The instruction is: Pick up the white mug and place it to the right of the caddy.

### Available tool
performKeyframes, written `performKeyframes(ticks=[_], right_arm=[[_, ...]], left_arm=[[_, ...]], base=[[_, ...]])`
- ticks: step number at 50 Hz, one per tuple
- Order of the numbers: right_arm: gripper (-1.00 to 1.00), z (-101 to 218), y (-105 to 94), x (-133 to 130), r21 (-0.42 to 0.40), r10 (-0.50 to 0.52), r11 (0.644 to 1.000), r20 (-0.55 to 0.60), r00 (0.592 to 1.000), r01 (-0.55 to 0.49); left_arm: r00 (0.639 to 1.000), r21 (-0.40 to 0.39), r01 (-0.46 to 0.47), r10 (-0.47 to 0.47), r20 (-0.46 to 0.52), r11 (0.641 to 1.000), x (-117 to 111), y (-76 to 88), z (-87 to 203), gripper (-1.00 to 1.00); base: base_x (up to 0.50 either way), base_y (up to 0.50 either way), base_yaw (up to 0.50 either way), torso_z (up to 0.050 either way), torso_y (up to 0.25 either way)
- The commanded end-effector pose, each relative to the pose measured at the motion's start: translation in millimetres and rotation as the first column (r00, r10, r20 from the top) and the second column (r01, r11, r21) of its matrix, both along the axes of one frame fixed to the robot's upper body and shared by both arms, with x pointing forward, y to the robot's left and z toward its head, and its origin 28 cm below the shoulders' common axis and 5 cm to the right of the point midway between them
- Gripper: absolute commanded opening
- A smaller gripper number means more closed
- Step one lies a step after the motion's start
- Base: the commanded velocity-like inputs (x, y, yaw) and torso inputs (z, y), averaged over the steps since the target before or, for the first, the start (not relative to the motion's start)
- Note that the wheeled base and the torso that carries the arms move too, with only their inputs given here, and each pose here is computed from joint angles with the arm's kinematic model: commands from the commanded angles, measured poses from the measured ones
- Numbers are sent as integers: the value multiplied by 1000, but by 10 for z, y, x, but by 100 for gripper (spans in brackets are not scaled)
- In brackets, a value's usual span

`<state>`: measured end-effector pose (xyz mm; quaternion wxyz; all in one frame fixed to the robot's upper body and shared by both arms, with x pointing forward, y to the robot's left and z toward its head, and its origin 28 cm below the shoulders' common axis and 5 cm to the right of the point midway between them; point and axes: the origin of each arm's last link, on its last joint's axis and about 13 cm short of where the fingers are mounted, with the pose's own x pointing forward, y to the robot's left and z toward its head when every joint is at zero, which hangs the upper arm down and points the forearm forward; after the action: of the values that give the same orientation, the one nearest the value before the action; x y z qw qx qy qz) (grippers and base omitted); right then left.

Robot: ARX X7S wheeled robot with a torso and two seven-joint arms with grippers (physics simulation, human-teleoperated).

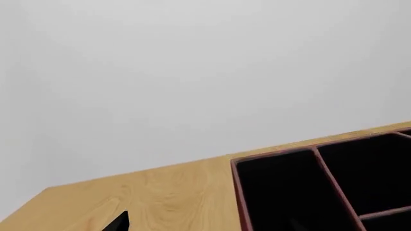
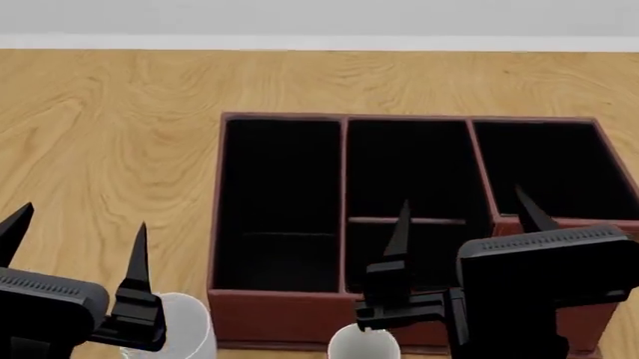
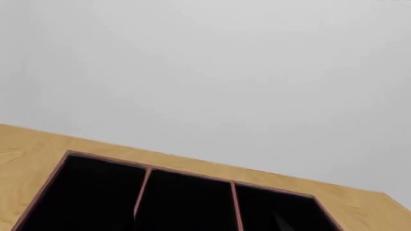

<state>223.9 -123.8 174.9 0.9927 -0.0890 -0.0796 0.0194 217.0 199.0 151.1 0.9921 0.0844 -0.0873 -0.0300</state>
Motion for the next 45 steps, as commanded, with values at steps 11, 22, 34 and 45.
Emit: performKeyframes(ticks=[11, 22, 34, 45], right_arm=[[100, 25, -14, -33, 5, 1, 1000, 13, 1000, -1], [100, 31, -6, -43, 1, 2, 1000, 12, 1000, -3], [100, 40, 6, -43, -3, 4, 1000, 16, 1000, -4], [100, 36, 10, -38, -1, 5, 1000, 14, 1000, -4]], left_arm=[[1000, 5, -7, 7, 10, 1000, -25, -2, 17, 100], [1000, -1, -7, 7, 13, 1000, -35, 8, 17, 100], [1000, -4, -10, 10, 16, 1000, -34, 23, 18, 100], [1000, -5, -11, 11, 18, 1000, -39, 26, 18, 100]], base=[[318, -4, 0, 0, 0], [145, -122, 0, 0, 1], [57, -64, 0, 0, 0], [0, 0, 0, 0, 0]])
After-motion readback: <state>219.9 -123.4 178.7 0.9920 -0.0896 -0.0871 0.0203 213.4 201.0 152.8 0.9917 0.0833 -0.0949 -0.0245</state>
